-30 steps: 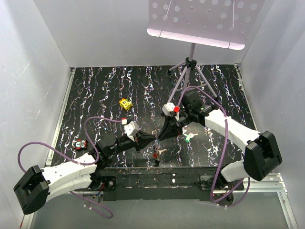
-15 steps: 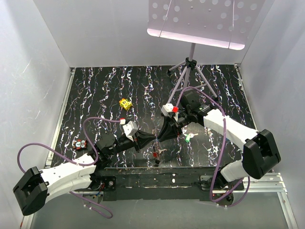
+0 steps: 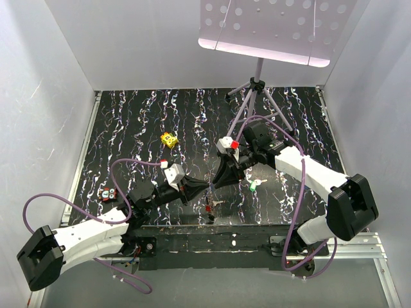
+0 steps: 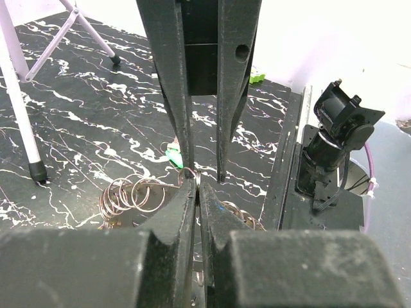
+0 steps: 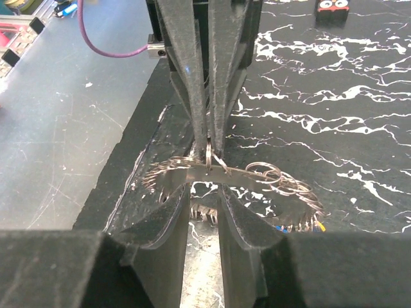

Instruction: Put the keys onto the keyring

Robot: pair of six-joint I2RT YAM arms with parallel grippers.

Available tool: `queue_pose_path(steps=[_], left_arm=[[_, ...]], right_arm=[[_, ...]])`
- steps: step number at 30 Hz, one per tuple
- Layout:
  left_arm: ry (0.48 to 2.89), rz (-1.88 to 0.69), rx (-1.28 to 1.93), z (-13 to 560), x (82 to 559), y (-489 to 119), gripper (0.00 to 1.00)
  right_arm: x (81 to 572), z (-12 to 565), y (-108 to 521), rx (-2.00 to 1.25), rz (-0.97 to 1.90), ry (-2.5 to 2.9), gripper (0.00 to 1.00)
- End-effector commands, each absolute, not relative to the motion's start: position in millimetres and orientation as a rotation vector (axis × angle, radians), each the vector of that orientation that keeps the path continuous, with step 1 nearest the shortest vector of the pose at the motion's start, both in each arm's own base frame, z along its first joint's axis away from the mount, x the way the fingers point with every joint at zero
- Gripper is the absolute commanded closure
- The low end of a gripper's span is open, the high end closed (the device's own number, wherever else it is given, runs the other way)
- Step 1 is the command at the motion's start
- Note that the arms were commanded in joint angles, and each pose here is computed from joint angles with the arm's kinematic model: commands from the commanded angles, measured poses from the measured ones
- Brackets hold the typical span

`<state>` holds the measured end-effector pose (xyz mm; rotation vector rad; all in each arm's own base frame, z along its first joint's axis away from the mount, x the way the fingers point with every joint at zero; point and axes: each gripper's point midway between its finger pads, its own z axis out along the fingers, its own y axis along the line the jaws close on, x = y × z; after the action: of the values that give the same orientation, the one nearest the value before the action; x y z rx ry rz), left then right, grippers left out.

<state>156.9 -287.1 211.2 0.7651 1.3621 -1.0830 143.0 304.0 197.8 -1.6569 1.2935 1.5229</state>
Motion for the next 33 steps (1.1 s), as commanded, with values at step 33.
queue_pose_path(steps=[33], left_arm=[[1.321, -1.017, 0.676, 229, 172, -281, 1.00]], right_arm=[[128, 208, 316, -1.676, 1.611, 1.219, 0.70]])
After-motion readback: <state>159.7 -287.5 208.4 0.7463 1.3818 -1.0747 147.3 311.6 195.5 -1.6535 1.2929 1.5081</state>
